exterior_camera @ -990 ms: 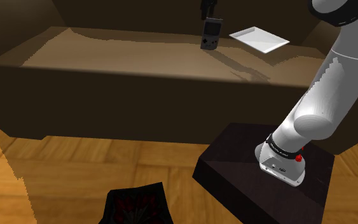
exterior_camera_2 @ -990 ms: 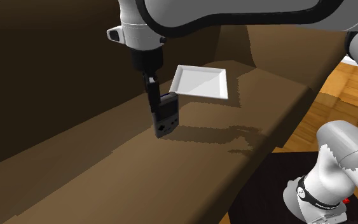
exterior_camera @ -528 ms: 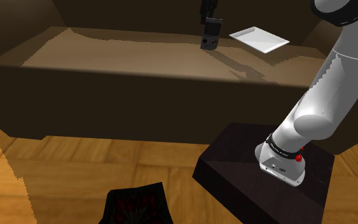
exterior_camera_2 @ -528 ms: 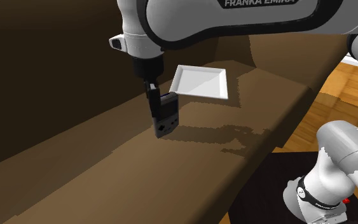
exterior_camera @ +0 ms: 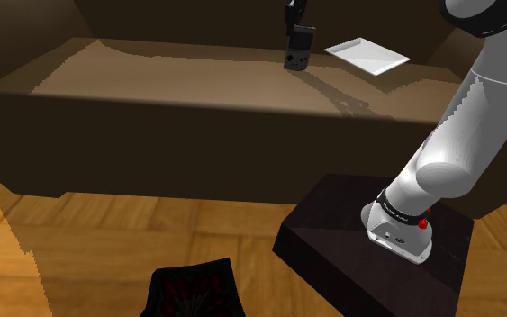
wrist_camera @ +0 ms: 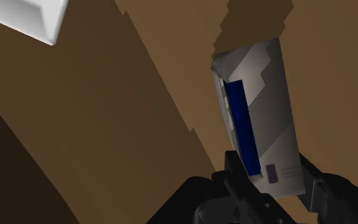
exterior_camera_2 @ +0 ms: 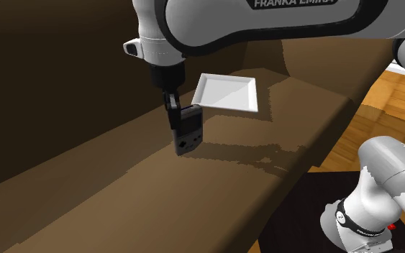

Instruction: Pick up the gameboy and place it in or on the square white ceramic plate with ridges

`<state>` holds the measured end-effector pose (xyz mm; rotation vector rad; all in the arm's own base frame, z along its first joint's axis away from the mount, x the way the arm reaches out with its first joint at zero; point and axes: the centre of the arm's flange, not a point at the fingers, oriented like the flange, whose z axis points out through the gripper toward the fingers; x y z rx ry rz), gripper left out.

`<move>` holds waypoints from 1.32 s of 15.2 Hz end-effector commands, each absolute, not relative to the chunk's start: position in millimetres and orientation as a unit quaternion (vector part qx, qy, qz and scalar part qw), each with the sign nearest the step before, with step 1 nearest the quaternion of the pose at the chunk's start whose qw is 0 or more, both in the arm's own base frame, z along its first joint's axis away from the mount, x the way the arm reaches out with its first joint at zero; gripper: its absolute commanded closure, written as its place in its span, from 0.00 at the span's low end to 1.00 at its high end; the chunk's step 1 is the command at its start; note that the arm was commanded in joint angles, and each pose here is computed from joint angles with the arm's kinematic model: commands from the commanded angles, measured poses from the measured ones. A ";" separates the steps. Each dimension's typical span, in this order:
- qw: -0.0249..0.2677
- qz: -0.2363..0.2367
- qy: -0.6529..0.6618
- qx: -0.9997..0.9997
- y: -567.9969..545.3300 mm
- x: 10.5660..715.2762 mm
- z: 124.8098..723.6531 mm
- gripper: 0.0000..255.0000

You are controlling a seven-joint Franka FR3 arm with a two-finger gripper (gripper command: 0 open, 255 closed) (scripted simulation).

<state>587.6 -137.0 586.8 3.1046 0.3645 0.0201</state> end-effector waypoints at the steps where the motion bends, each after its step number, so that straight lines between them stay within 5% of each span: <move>1: 0.008 0.006 0.116 0.993 -137.2 587.6 586.1 1.00; 20: 0.008 0.006 0.116 0.993 -137.1 587.6 665.3 1.00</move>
